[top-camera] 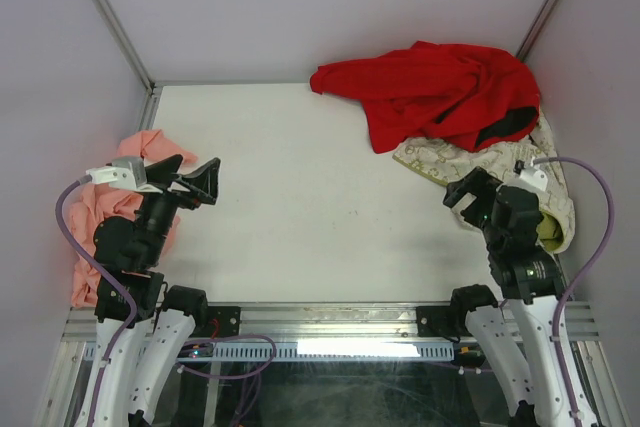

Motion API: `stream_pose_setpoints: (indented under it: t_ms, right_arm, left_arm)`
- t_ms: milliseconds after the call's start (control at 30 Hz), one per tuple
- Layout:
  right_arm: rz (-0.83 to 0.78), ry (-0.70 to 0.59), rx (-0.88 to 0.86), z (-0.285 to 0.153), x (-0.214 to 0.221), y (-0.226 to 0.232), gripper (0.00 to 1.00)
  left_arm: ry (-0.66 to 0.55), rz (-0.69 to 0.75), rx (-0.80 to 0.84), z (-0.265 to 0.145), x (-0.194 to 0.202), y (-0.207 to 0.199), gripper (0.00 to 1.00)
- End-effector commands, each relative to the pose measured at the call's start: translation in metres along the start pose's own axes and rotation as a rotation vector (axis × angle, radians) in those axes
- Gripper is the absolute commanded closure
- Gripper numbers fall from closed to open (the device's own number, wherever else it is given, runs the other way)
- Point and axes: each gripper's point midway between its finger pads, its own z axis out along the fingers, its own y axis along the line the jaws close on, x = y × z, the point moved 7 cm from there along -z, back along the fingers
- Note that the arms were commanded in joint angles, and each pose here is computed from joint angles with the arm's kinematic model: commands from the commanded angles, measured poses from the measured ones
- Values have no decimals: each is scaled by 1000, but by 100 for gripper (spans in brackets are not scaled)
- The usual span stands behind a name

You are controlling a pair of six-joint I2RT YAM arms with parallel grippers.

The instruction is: Zip up the jacket

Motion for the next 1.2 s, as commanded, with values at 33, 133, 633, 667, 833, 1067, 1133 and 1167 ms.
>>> stream_pose_setpoints:
  t_ms: [33, 133, 633, 667, 833, 1067, 1133, 1167]
  right_arm:
    - [84, 58, 167, 23, 15, -11, 1]
    - [128, 70, 312, 37, 29, -26, 1]
    - [566, -100, 535, 121, 44, -91, 1]
    - [587, -126, 526, 126, 44, -96, 1]
    - [668, -161, 583, 143, 52, -122, 1]
    - [642, -17, 541, 157, 69, -129, 70]
    - [618, 4, 497, 152, 69, -123, 93]
    - [593, 17, 476, 148, 68, -119, 100]
  left_arm:
    - [-35, 0, 1, 0, -7, -2, 1]
    - [-33, -1, 1, 1, -6, -2, 1]
    - [-16, -6, 18, 3, -2, -4, 1]
    - [-15, -6, 21, 3, -2, -4, 1]
    - [-10, -4, 23, 4, -1, -4, 1]
    - [-7, -6, 26, 5, 0, -4, 1]
    - [-6, -8, 30, 5, 0, -5, 1]
    - [-7, -9, 34, 5, 0, -5, 1]
